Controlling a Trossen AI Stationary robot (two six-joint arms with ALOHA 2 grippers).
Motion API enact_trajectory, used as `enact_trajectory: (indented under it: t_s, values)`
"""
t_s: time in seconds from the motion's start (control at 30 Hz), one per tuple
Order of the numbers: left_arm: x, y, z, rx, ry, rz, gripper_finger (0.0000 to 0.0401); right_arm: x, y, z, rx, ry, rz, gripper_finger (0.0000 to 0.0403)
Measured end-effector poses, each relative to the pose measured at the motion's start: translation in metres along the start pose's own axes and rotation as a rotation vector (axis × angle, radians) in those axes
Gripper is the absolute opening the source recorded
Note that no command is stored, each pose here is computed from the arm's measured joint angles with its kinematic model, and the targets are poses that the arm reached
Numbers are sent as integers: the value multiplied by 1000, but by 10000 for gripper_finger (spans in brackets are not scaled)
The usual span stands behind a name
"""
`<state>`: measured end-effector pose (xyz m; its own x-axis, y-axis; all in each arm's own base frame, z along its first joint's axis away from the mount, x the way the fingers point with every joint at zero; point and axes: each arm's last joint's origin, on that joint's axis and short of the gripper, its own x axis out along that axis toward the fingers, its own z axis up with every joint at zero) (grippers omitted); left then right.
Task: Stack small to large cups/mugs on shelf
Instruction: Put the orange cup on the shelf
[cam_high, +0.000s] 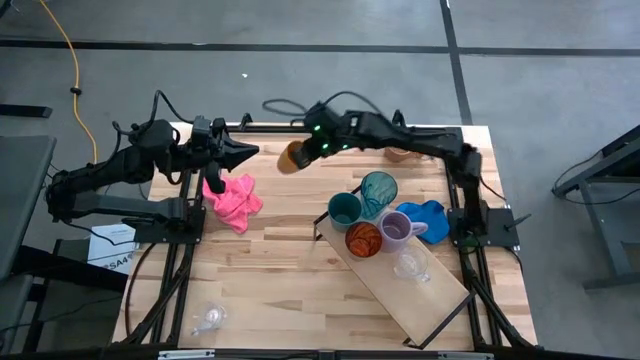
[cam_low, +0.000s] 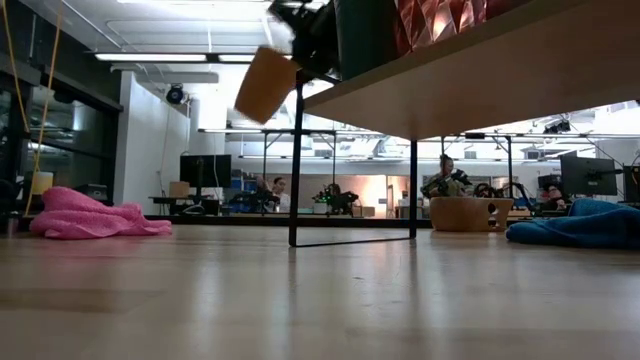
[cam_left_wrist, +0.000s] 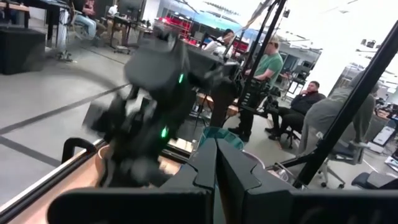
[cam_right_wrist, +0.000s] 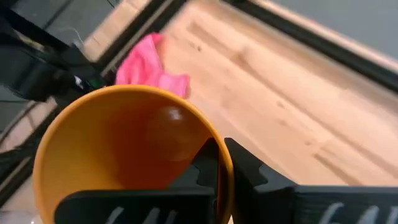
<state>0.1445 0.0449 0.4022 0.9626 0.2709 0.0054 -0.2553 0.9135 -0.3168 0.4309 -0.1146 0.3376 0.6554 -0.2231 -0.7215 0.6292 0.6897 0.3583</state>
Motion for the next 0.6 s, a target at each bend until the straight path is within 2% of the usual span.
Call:
enact_trajectory:
  t_s: [0.27,0.47,0.6]
  values:
    - [0,0,0,0,1,1,0,54,4,-19,-15,93,-35,0]
    - [0,0,0,0,1,1,0,70,2,-27,-15,162,-21,0]
    - [0,0,0,0,1,1,0,79,-1,-36,-18,221,-51,0]
